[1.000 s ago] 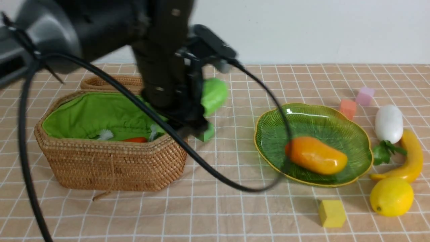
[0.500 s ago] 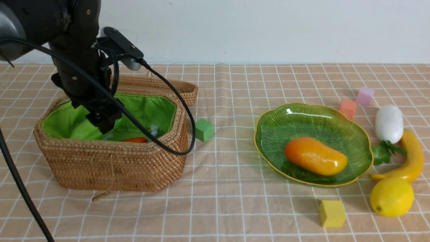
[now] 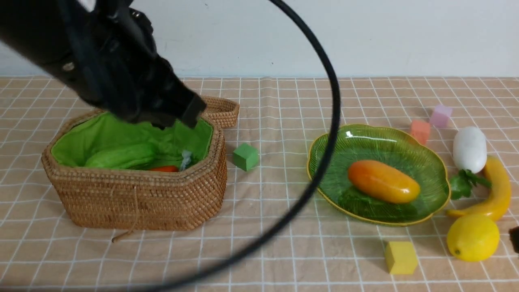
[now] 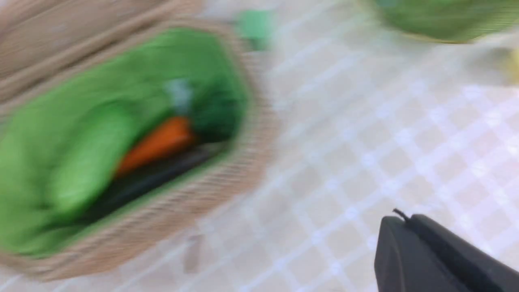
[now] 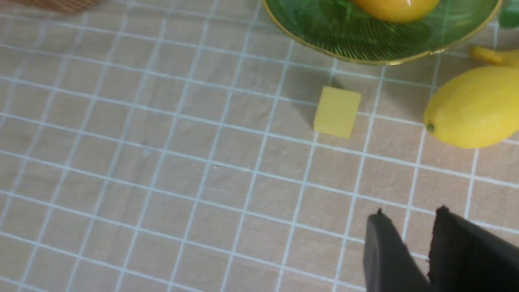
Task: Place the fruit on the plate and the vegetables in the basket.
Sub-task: Use the right arm to grab a lemon and put it into the right plate
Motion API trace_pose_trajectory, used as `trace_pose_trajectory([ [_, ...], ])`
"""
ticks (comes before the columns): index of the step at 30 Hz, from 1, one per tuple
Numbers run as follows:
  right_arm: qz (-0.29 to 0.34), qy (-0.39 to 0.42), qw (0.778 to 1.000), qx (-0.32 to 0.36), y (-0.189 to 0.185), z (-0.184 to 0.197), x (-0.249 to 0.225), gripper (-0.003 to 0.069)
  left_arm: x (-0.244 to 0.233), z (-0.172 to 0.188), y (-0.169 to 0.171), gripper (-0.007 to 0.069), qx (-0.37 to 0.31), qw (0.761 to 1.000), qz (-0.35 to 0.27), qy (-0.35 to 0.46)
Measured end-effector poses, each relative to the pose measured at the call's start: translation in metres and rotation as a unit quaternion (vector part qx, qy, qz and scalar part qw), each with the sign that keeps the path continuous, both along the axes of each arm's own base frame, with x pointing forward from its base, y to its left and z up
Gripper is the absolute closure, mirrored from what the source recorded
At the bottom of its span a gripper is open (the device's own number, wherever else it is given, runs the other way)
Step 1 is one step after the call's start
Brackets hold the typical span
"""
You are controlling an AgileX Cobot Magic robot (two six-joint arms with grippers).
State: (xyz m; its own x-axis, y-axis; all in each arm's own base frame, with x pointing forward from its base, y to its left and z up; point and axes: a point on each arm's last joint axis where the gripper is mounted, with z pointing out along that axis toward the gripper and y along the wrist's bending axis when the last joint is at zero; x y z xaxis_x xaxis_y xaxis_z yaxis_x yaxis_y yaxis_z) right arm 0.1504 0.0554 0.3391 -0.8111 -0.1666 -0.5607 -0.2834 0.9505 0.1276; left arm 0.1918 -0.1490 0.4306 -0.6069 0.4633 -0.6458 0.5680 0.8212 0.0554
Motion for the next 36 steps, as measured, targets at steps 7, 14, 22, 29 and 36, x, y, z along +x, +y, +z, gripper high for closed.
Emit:
trace_pose_trajectory([
  [7,-0.106,0.090,0.990,-0.022,-0.022,-0.043,0.059,0.0454,-0.068,-0.047,0.018,0.0638,-0.061,0.997,-0.056,-0.015],
  [14,-0.281,0.123,0.949,0.065,-0.058,-0.075,0.100,0.0307,-0.097,-0.093,0.047,0.0638,-0.100,0.991,-0.071,-0.048],
  [22,-0.346,0.127,0.925,0.090,-0.066,-0.116,0.136,-0.0003,-0.102,-0.109,0.053,0.0638,-0.095,0.992,-0.072,-0.043],
  [29,-0.361,0.162,0.916,0.075,-0.070,-0.163,0.158,-0.0012,-0.102,-0.109,0.052,0.0638,-0.096,0.992,-0.072,-0.044],
  [36,-0.340,0.186,0.920,0.051,-0.072,-0.180,0.163,0.0085,-0.103,-0.109,0.051,0.0638,-0.106,0.991,-0.072,-0.035],
])
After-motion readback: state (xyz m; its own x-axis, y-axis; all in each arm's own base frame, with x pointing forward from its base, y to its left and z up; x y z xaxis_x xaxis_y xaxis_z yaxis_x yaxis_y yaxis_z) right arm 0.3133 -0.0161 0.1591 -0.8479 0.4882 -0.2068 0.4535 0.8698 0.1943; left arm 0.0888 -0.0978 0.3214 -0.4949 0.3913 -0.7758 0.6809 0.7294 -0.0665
